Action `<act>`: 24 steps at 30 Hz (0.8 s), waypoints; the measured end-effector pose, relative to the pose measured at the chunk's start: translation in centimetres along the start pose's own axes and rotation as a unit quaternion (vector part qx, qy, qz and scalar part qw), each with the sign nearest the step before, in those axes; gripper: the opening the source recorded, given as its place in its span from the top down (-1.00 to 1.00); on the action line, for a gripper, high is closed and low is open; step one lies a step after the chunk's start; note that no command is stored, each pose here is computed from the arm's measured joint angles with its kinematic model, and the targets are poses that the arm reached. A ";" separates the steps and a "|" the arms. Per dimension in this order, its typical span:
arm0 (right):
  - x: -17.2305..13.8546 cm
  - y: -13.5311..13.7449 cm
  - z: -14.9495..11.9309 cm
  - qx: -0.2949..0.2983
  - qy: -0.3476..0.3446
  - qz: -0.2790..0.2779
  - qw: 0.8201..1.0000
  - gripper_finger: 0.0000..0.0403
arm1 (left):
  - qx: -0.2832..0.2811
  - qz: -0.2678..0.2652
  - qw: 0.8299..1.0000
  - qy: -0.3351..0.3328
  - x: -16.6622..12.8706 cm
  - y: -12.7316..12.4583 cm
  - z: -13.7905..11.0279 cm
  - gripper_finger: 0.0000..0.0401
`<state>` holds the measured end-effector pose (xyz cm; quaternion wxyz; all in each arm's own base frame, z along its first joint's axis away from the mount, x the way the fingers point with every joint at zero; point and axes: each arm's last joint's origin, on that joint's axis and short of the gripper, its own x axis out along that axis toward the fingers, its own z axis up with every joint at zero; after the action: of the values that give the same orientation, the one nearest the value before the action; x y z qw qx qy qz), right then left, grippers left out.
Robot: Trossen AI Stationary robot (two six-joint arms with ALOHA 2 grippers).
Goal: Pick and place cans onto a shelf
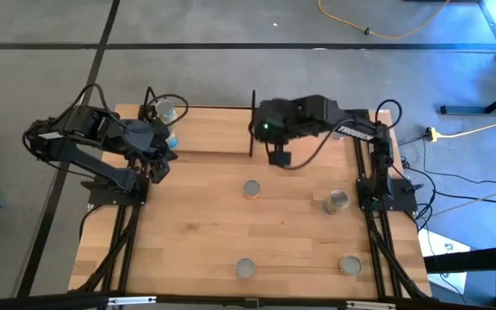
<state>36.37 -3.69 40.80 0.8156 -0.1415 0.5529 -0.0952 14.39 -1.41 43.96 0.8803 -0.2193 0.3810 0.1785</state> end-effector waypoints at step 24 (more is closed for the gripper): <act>5.5 11.6 6.6 -0.022 -0.116 0.141 0.983 1.00 | 0.029 -0.012 0.999 0.028 0.1 0.0 -0.3 1.00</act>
<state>44.54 6.39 34.44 0.8761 -0.0899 0.4711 0.0502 14.27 -1.54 43.73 0.8773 -0.2027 0.4082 0.1507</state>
